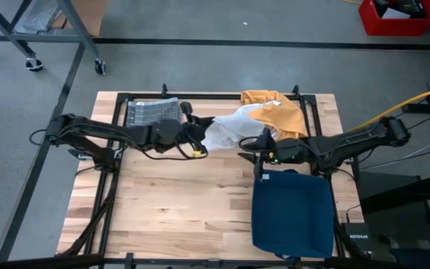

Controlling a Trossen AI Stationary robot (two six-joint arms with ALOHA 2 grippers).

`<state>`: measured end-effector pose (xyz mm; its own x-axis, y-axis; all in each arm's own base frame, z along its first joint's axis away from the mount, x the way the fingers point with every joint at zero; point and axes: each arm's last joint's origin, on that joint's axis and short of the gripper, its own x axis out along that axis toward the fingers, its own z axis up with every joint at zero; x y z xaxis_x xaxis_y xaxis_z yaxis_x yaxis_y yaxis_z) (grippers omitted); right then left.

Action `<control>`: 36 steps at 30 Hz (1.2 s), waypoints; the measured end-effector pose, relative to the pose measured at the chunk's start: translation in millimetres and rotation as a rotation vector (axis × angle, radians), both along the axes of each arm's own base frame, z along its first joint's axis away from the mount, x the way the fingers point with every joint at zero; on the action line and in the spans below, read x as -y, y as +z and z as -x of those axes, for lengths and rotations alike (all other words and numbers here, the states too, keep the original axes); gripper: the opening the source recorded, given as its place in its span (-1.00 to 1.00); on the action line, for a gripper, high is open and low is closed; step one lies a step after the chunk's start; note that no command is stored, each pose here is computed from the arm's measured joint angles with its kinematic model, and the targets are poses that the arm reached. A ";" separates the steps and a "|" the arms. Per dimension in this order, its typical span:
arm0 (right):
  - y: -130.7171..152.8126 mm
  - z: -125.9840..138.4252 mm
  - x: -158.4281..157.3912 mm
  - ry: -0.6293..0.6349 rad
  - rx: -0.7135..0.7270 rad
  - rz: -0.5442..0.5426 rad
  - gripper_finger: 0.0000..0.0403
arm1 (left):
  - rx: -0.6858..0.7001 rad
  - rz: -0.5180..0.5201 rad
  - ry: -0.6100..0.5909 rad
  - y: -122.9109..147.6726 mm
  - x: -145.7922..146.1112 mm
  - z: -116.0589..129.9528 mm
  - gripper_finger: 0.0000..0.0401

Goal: Fold towel
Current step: Fold the white towel

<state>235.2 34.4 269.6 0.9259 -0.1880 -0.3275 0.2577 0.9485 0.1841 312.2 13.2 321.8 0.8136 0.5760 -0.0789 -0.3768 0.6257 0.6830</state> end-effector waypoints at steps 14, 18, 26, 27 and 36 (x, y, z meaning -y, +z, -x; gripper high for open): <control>-9.9 -35.6 -2.0 -0.111 -0.043 0.229 -0.29 | 0.002 -0.161 0.065 33.3 -2.0 28.9 -1.00; -16.2 -42.3 -2.4 -0.142 -0.075 0.249 -0.29 | -0.004 -0.201 0.086 40.1 -3.8 35.8 -1.00; -28.0 -45.9 -2.4 -0.166 -0.144 0.279 -0.29 | 0.038 -0.206 0.151 54.1 -15.0 52.1 -1.00; -29.4 -46.0 -2.0 -0.179 -0.154 0.287 -0.29 | 0.043 -0.205 0.156 55.7 -16.0 54.2 -1.00; -36.8 -41.6 0.8 -0.243 -0.244 0.346 -0.29 | 0.076 -0.212 0.171 64.8 -18.2 65.1 -1.00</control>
